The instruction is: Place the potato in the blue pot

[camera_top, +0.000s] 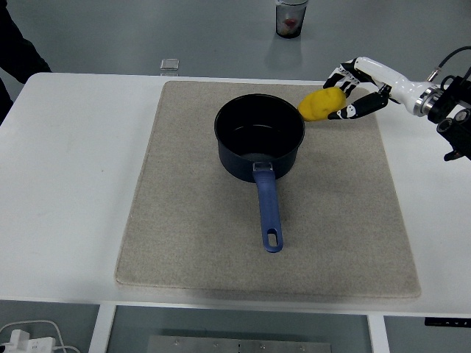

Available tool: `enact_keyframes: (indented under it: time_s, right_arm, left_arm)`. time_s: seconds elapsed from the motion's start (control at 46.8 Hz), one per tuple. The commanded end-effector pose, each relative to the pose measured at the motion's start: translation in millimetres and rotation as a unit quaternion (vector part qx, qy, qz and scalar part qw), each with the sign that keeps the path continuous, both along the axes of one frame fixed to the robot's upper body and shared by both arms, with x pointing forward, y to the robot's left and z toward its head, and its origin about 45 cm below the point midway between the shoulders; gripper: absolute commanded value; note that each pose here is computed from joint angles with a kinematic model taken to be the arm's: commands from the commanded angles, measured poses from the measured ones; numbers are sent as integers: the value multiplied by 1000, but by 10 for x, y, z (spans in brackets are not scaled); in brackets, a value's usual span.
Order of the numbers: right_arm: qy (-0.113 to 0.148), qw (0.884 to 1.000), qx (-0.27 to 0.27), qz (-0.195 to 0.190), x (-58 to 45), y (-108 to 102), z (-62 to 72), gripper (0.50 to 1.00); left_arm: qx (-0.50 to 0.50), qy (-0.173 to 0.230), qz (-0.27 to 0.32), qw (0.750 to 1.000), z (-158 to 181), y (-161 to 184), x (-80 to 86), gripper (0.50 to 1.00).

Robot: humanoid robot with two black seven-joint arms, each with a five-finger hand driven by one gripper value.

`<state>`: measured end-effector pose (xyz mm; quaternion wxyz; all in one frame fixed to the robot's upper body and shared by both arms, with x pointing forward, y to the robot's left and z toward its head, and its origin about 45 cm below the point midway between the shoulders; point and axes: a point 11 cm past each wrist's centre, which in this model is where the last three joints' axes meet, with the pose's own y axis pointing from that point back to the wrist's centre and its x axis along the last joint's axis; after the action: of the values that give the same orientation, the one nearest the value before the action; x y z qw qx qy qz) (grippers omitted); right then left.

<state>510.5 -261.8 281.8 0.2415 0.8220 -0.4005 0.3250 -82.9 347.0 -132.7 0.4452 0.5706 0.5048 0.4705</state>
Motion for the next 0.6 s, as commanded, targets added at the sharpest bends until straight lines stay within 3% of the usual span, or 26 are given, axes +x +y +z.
enact_keyframes:
  time_s: [0.0,0.15,0.299,0.577]
  right_arm:
    - [-5,1000,8,0,35,-8,130,500]
    - [-17,1000,12,8,85,29,339,500]
    - [-21,999,18,19,102,94,462,500]
    - [-13,997,62,47,59,398,490,500]
  left_arm:
    - [-1,0,0,1000,-1,-6,0,996]
    - [-1,0,0,1000,-1,-6,0,996]
    - [-1,0,-1,1000,-1,-6,0,996]
    - [-2,0,-1,1000,-2,-16,0,996]
